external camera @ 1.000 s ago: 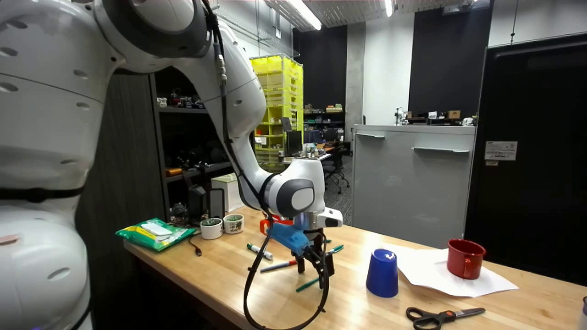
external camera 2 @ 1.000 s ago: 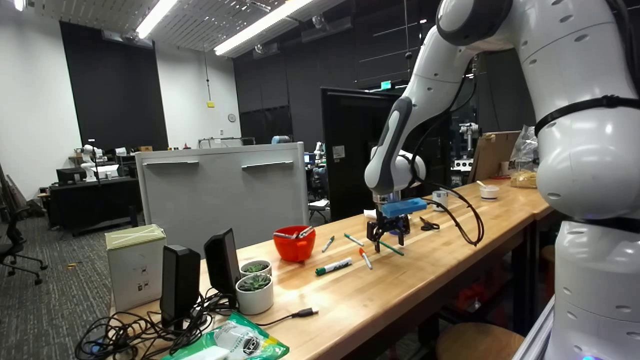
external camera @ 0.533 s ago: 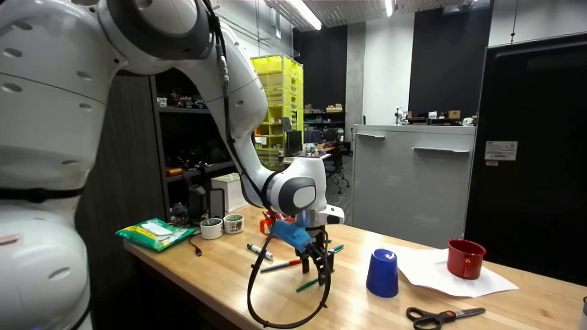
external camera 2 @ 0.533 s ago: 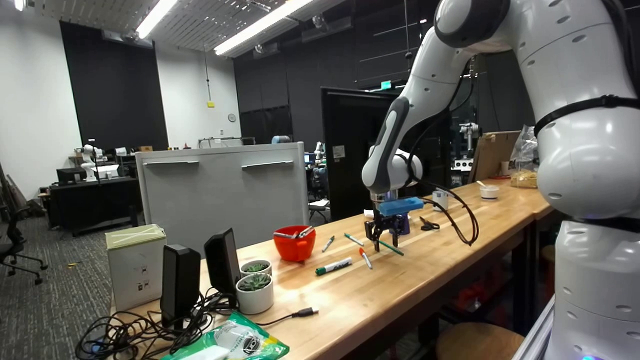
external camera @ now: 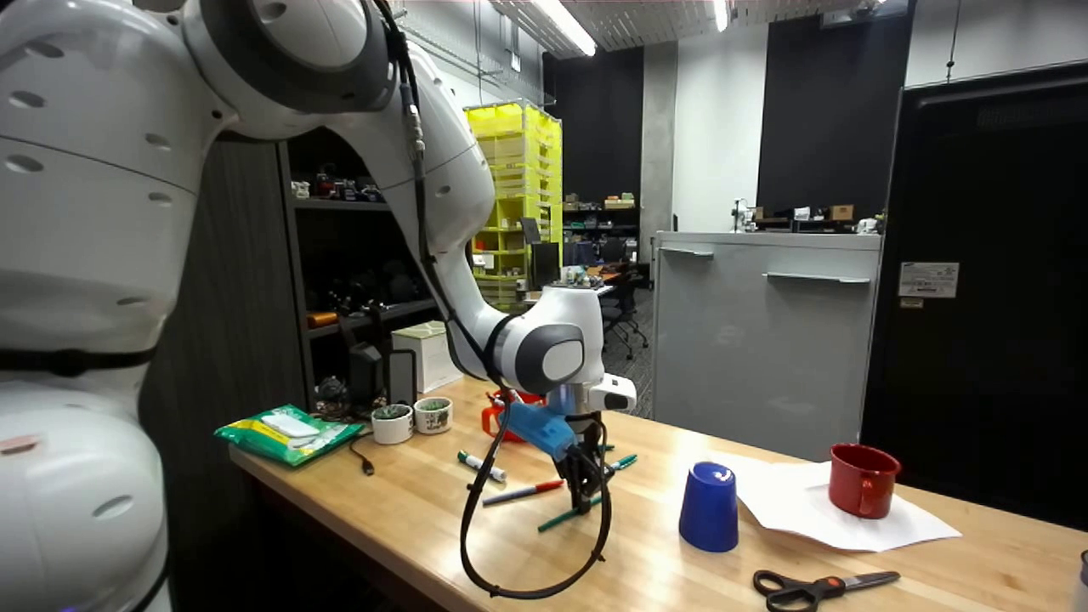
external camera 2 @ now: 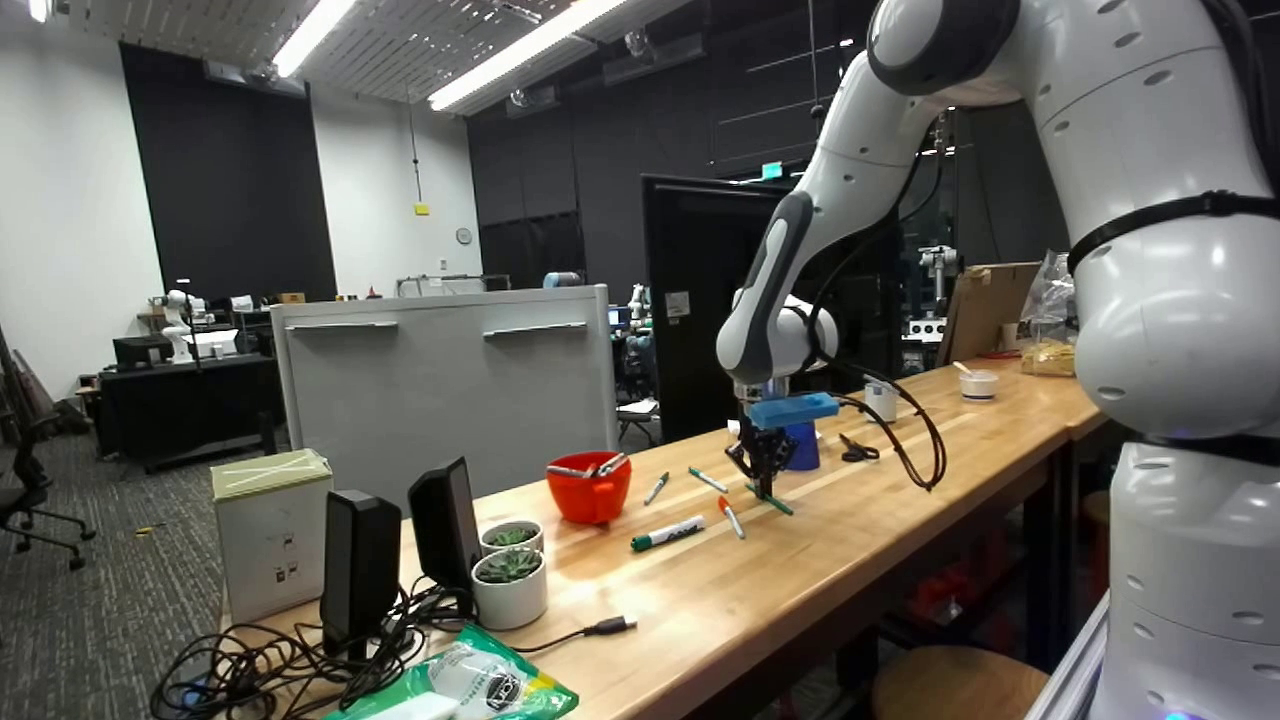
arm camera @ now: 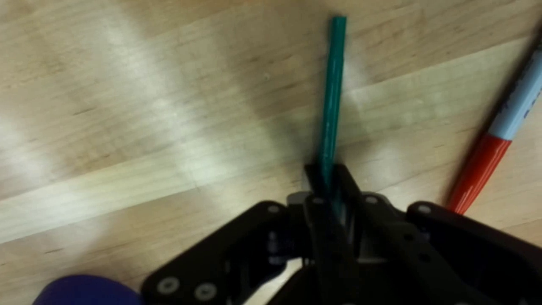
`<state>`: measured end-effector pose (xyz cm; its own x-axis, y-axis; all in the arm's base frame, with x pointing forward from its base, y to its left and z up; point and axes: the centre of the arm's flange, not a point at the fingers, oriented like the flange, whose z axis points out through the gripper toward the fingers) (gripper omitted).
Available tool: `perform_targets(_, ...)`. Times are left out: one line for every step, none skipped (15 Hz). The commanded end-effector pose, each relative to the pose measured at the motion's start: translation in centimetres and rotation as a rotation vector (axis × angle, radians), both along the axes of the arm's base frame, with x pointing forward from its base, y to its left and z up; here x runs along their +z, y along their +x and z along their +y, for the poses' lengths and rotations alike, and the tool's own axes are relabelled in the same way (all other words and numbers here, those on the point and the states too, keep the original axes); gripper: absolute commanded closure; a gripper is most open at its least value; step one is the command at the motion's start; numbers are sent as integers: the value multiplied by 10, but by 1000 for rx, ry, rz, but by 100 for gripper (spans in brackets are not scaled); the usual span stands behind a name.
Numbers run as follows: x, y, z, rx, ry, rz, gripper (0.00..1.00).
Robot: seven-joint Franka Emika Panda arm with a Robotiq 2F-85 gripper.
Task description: Put the green pencil in the left red cup
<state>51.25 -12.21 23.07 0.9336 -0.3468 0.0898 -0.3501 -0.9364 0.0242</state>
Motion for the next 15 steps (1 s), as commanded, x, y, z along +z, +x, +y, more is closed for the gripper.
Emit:
perform_targets(2, -5, 2, 13, 16, -12, 98)
perform_targets(3, -5, 3, 16, 14, -13, 98)
perform_targets(4, -6, 4, 18, 11, -12, 98)
perform_targets(6, -6, 4, 20, 4, -13, 98)
perform_targets(9, -7, 5, 20, -1, -14, 98)
perform_targets(15, -8, 6, 21, -3, -15, 98)
perform_targets(19, -9, 7, 21, -7, -20, 98)
perform_targets(27, -10, 9, 26, -13, -34, 98)
perform_targets(32, -9, 11, 30, -17, -42, 98)
perform_targets(40, -7, 16, 37, -29, -56, 98)
perform_targets(47, -5, 19, 44, -37, -65, 98)
perform_targets(56, -1, 24, 54, -49, -80, 98)
perform_targets(65, -2, 23, 52, -59, -98, 98)
perform_targets(72, 3, 27, 56, -65, -116, 98)
perform_targets(81, 8, 32, 60, -70, -129, 98)
